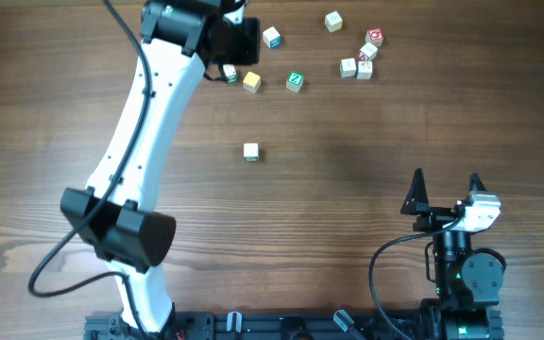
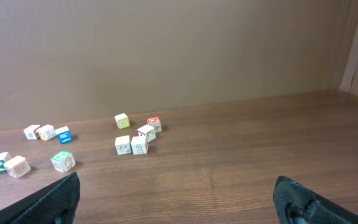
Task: Form a horizontal line
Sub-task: 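Grasp the red U block with the left gripper and lift, then lower the U block beside the bird block, right of it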
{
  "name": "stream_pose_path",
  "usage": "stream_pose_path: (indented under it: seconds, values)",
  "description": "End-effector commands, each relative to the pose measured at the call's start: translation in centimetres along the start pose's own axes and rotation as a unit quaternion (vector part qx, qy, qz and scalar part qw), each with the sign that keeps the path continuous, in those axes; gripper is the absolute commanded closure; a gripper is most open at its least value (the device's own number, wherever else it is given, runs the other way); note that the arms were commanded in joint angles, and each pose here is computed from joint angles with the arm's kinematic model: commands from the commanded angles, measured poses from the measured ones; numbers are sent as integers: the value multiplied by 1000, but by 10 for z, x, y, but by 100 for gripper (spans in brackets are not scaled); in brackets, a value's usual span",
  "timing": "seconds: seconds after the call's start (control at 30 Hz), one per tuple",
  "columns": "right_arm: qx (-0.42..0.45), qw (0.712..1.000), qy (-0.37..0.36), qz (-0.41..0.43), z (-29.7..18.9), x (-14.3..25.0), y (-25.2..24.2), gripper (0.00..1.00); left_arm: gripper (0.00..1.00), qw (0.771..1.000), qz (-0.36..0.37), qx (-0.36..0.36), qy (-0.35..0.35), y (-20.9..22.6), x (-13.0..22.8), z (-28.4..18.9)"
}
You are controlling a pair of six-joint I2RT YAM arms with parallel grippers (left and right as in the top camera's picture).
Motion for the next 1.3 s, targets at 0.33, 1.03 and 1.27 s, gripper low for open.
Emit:
stream_pose_path:
  seconds: [0.33,1.03,1.27]
  values:
    - [-12,1000,-1,2,0,-1,4,0,79,983,-91,-158,17,-30,60,29]
    - [-12,1000,-1,2,0,-1,4,0,73,994,-33,-83,58,-41,158,164]
    - [-12,1000,-1,2,0,-1,4,0,71,995,-33,-61,66,-50,161,165]
Point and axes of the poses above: each gripper's point midway between its finger pads, its own z axis out along the fingers, its own y axis along the line the jaws close on, x = y × z, the point moved 1 cm from there along -z, back along the fingers, and after that the axes turned 6 degrees about z, right-handed, at the moved point
